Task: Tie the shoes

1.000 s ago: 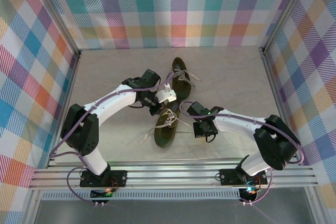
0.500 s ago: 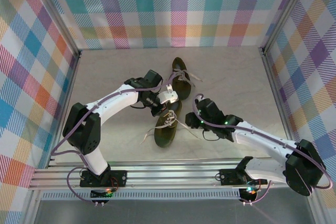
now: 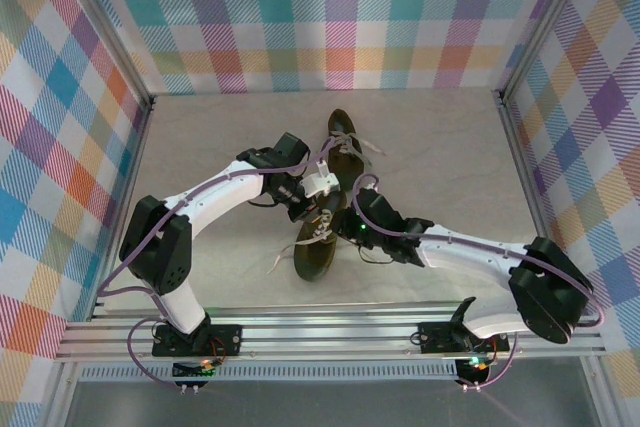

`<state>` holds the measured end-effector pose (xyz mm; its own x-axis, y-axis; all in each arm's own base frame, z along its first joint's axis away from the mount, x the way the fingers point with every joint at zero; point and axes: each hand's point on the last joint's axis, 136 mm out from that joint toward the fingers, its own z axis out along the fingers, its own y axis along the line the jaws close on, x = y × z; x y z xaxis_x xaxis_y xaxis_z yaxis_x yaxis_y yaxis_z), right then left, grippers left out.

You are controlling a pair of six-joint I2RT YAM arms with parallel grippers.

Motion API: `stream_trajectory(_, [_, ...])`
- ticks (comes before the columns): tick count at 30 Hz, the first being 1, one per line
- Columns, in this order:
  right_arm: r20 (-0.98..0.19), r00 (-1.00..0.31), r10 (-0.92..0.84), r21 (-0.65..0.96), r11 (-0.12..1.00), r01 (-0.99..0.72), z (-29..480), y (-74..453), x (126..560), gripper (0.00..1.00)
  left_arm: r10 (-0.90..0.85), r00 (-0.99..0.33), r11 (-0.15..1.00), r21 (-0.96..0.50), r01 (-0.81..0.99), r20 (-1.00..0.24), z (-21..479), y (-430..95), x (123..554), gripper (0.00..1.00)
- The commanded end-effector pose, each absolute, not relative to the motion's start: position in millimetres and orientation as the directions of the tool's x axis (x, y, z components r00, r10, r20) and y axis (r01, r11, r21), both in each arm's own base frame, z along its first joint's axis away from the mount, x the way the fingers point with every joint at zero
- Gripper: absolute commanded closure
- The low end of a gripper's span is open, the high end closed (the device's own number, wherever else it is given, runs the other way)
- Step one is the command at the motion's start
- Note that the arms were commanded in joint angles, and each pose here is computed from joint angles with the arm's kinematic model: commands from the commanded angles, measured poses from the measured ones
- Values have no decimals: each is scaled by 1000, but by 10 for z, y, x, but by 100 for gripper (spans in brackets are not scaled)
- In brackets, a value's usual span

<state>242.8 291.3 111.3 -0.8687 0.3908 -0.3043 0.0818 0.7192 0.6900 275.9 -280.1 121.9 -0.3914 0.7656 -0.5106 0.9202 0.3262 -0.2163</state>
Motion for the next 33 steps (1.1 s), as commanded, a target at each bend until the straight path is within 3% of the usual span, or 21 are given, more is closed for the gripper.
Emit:
stream_trajectory(1, [-293,-849,439,744,663,87,1308,3048,2546,70,751,-396,324,-227,918,-529,1288,-2824,2793,100])
stream_trajectory(24, [-235,-864,445,720,677,153,1125,3140,2618,68,752,-393,324,-222,919,-529,1293,-2812,2787,100])
stream_trajectory(33, [-215,-861,461,712,677,185,1050,3115,2666,74,754,-395,326,-224,918,-525,1288,-2811,2789,100])
